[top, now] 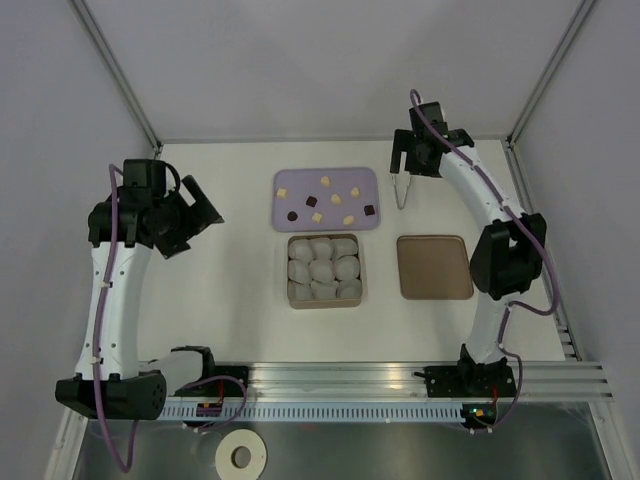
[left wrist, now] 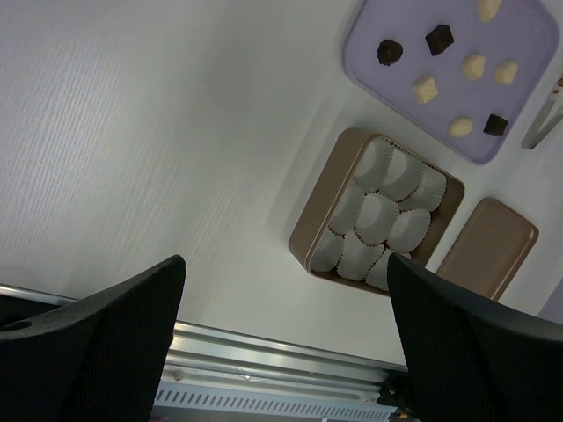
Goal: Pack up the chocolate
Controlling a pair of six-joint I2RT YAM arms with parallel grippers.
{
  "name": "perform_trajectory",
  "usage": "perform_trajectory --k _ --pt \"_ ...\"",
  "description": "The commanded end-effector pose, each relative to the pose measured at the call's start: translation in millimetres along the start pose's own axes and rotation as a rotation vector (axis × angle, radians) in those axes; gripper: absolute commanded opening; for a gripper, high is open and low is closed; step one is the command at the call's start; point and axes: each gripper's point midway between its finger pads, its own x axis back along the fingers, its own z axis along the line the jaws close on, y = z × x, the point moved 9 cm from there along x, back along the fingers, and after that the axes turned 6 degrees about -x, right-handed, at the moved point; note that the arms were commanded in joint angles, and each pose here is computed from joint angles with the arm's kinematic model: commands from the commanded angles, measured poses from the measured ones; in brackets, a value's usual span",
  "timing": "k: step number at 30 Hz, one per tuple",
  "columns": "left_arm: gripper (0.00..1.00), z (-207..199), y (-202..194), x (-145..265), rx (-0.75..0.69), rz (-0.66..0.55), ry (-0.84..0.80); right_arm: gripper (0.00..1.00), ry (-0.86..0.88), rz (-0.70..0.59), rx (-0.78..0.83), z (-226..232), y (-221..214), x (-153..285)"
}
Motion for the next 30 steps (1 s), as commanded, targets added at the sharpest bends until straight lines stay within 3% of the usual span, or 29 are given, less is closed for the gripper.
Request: perform_trajectory --k 1,5,14,30 --pt "1.00 -4 0 -5 -0.013 -0.046 -0.053 0.98 -0.044 -0.106 -0.003 14 14 -26" --pt "1.00 1 -5 -18 -0.034 -0.048 -0.043 0.98 -0.078 -0.055 0.024 24 -2 -75" --pt "1.00 4 -7 -39 -0.042 -0.038 -0.027 0.98 -0.119 -0.014 0.014 31 -22 -138" --pt "1.00 7 -7 -54 -0.064 -0.033 -0.001 0.97 -0.149 0.027 0.015 30 -41 -178"
